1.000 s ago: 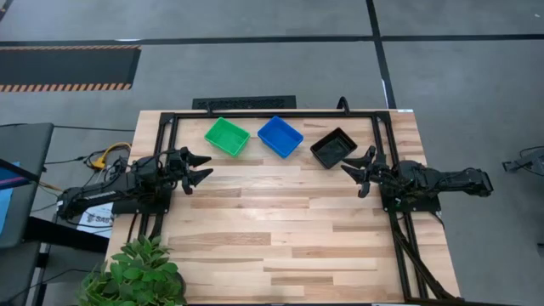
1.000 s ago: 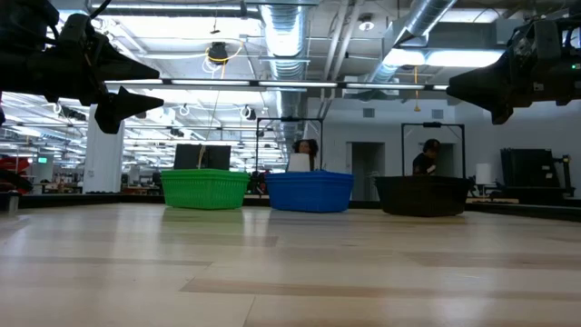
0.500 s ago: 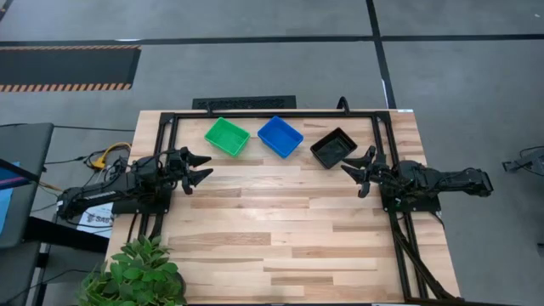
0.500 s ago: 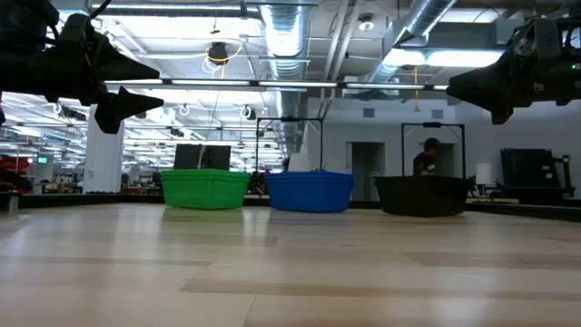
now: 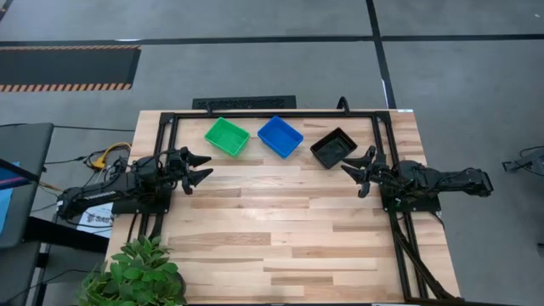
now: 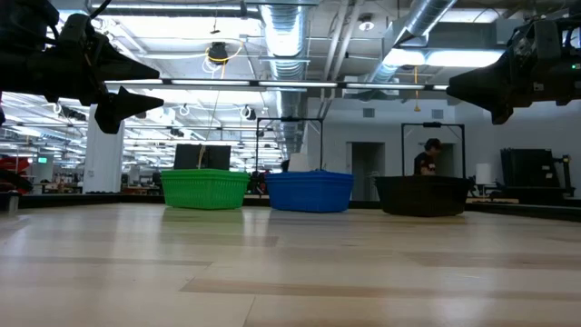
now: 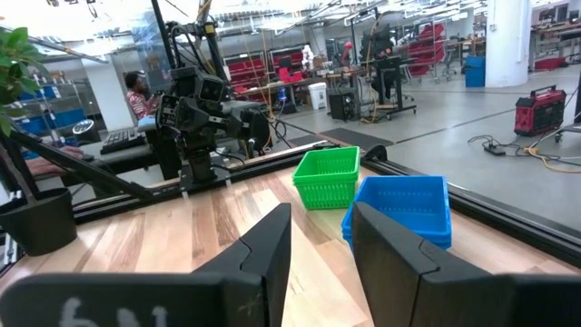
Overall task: Stack baskets by color
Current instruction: Return to Home Position
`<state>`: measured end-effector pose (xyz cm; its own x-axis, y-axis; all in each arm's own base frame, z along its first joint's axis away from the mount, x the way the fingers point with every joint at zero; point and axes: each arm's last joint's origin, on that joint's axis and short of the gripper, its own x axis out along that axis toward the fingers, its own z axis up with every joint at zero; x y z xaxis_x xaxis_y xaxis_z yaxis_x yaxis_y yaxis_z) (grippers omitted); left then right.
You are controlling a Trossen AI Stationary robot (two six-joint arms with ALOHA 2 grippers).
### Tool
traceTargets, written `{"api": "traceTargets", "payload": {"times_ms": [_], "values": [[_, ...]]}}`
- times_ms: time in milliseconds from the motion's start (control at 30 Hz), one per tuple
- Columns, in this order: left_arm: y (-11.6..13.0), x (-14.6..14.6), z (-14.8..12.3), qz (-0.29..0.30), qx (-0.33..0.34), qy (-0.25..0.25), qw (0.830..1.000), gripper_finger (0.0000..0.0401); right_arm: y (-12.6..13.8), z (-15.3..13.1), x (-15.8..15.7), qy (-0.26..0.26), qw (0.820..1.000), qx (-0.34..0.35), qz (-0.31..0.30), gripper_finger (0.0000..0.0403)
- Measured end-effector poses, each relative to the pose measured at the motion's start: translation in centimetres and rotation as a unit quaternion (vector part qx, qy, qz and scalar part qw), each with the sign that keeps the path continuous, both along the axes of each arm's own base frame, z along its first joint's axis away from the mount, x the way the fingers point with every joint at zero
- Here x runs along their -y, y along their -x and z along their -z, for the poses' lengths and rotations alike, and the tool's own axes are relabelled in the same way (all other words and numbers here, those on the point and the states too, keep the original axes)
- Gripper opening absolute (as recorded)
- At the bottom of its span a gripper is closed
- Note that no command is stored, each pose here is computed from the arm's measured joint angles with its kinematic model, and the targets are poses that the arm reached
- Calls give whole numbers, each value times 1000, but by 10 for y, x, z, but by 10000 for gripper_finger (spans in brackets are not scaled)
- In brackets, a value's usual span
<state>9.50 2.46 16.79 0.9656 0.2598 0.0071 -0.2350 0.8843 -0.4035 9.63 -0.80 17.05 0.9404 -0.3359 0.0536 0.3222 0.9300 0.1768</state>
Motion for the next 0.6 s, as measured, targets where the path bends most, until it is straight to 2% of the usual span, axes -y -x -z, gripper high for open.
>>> {"api": "traceTargets", "payload": {"times_ms": [600], "values": [[0,0,0,0,0,0,1000,274,0,0,0,0,1000,0,0,141]]}}
